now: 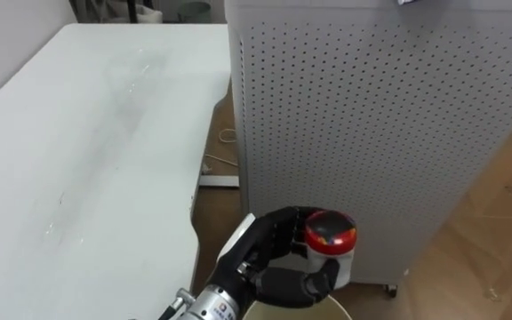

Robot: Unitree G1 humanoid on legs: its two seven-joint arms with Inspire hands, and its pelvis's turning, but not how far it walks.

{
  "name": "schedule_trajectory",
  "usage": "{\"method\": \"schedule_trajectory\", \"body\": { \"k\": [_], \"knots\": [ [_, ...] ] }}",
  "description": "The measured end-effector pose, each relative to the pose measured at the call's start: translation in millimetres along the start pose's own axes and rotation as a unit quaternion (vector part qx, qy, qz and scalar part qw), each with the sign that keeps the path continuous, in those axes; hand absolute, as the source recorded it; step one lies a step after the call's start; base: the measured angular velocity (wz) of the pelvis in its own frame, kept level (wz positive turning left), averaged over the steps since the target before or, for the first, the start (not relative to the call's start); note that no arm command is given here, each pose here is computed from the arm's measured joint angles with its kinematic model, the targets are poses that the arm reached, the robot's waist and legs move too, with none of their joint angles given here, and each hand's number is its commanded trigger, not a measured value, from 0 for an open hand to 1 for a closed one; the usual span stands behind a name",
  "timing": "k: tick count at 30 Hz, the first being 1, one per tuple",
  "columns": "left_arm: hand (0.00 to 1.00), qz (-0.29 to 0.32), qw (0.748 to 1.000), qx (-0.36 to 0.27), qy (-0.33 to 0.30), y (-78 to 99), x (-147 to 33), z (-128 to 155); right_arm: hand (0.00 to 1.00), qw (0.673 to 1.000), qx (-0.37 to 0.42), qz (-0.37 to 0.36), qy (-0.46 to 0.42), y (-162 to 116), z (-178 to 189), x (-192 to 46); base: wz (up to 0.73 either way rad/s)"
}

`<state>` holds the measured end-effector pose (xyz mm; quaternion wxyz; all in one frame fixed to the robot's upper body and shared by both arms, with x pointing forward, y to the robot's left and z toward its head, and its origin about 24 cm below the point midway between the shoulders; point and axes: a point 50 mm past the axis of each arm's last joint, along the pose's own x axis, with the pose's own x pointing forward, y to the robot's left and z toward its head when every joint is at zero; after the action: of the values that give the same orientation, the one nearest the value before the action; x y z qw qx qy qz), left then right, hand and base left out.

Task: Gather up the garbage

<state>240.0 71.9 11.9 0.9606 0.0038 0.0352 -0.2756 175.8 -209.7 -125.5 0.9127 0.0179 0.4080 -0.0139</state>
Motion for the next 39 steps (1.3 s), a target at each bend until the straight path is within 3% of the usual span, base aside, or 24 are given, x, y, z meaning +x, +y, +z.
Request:
{"method": "schedule_trajectory", "body": {
  "k": [2,3,4,5,6,7,39],
  "knots": [
    [1.00,0.000,1.000,-0.001,0.004,-0.2,-1.3,-1.6,1.00,1.000,0.000,-0.006,0.000,-0.8,0.0,-0.1,0.00],
    [0.89,-0.001,1.000,0.001,0.004,-0.2,-1.2,-1.6,1.00,1.000,0.000,-0.008,0.000,-1.1,0.0,-0.1,0.00],
    [0.48,-0.001,1.000,0.005,0.004,-0.3,-1.2,-1.6,1.00,1.000,0.001,-0.010,0.000,-1.6,0.1,-0.1,0.00],
    [0.16,-0.002,1.000,0.010,0.004,-0.3,-1.4,-1.8,1.00,1.000,0.003,-0.012,-0.001,-2.2,0.3,-0.2,0.00],
    [0.04,-0.003,1.000,0.011,0.005,-0.2,-1.4,-1.8,1.00,1.000,0.003,-0.012,-0.001,-2.5,0.4,-0.2,0.00],
    [0.00,-0.004,1.000,0.012,0.005,0.1,-1.7,-2.0,1.00,1.000,0.003,-0.013,-0.001,-2.7,0.4,-0.2,0.00],
    [0.00,-0.010,1.000,0.016,0.012,-0.2,-4.8,-5.4,1.00,1.000,0.005,-0.026,0.005,-3.8,-4.0,-1.7,-0.01]
  ]
}}
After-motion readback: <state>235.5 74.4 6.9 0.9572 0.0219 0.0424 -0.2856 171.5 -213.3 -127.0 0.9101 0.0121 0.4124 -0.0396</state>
